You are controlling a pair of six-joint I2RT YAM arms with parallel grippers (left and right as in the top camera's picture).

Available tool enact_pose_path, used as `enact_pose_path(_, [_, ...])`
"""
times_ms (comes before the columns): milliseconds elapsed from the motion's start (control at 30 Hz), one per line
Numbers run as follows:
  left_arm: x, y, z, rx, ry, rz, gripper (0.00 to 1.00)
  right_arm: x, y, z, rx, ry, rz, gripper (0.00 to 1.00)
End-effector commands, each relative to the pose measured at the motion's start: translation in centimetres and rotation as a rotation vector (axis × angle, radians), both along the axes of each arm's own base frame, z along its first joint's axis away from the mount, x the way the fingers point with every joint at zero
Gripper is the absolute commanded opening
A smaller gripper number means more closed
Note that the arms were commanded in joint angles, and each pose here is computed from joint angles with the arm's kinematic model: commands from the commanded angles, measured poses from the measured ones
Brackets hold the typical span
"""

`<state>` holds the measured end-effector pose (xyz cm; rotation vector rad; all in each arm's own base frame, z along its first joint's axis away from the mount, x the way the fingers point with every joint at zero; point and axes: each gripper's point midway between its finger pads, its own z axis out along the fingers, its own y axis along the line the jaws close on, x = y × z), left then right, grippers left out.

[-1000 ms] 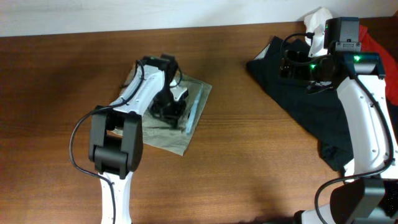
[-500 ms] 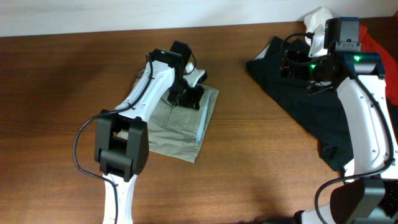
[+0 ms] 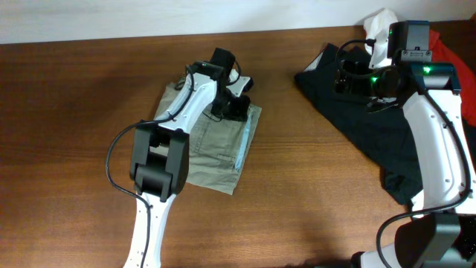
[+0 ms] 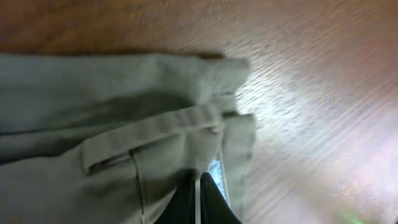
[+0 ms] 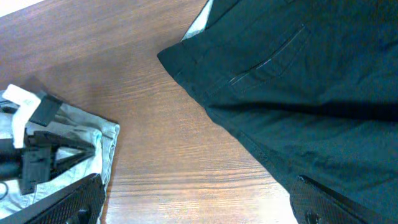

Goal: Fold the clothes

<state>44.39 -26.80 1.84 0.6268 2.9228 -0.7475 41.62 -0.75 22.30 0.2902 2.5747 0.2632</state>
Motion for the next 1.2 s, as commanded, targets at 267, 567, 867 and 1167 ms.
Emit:
enact_pose_path(267, [-8.7,8.0,3.6,0.441,0.340,-0.032,0.06,0.0,0.1,0.5,-0.006,-0.012,0.002,0.99])
enact_pose_path(567, [-15.8,2.7,-2.9,0.266,0.517,-0.171,0.02,0.0,0.1,0.5,-0.006,-0.012,0.003,0.99])
enact_pose_path(867, [-9.4,0.2,6.8,0.151,0.151,-0.176,0.52,0.0,0.1,0.5,-0.006,-0.012,0.003,0.99])
enact_pose_path(1167, [5.2,22.0,7.5,0.369,-0.148,0.310,0.99,0.0,0.1,0.5,-0.006,-0.012,0.003,0.99])
